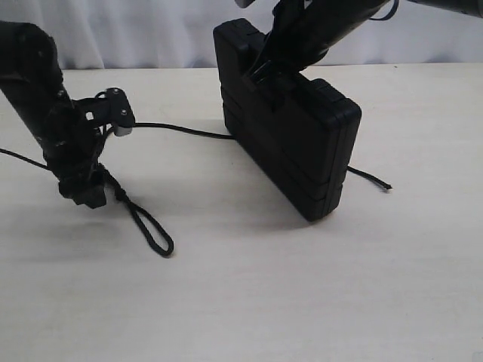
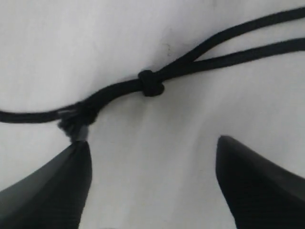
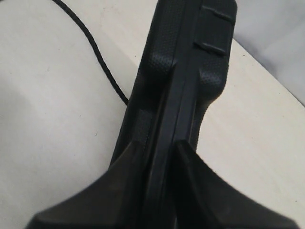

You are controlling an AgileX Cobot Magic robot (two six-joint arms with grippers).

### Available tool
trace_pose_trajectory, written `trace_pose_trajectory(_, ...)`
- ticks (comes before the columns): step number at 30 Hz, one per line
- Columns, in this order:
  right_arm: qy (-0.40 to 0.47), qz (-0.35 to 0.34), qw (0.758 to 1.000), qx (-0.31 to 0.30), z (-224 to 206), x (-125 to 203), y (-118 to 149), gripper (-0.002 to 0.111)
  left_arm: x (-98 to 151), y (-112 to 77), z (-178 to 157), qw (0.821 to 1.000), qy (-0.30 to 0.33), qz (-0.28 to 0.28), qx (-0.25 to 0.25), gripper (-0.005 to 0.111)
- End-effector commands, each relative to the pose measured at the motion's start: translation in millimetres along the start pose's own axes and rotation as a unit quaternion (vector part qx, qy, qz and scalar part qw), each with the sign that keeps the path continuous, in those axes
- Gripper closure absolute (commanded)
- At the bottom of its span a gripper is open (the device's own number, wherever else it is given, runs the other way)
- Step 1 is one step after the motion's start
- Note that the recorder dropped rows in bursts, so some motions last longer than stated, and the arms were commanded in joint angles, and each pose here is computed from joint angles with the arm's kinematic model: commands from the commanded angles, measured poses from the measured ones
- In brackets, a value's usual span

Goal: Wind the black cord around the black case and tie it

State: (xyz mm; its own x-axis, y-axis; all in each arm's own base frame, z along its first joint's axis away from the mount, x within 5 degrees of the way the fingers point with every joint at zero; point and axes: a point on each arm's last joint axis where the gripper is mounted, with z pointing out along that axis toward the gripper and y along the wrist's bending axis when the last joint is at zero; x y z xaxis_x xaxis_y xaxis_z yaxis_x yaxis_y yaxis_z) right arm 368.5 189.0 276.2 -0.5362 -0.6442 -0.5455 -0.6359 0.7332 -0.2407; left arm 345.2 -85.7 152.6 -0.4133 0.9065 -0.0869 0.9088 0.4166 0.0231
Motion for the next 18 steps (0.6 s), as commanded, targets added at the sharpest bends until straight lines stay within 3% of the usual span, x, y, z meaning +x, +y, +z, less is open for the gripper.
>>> trace_pose_trajectory(1,0.219,0.027,0.972,-0.080,39,54,23,0.104,-15,2.2,-2,0.989,0.020,0.125,-0.080,0.039)
trace_pose_trajectory(11,0.219,0.027,0.972,-0.080,39,54,23,0.104,-42,-11.7,-1,0.961,-0.006,0.256,-0.108,0.039)
trace_pose_trajectory(13,0.219,0.027,0.972,-0.080,39,54,23,0.104,-43,-15.1,1,0.952,0.001,0.290,-0.101,0.039)
trace_pose_trajectory(18,0.219,0.027,0.972,-0.080,39,54,23,0.104,-34,-20.6,18,0.947,0.047,0.314,-0.035,0.039)
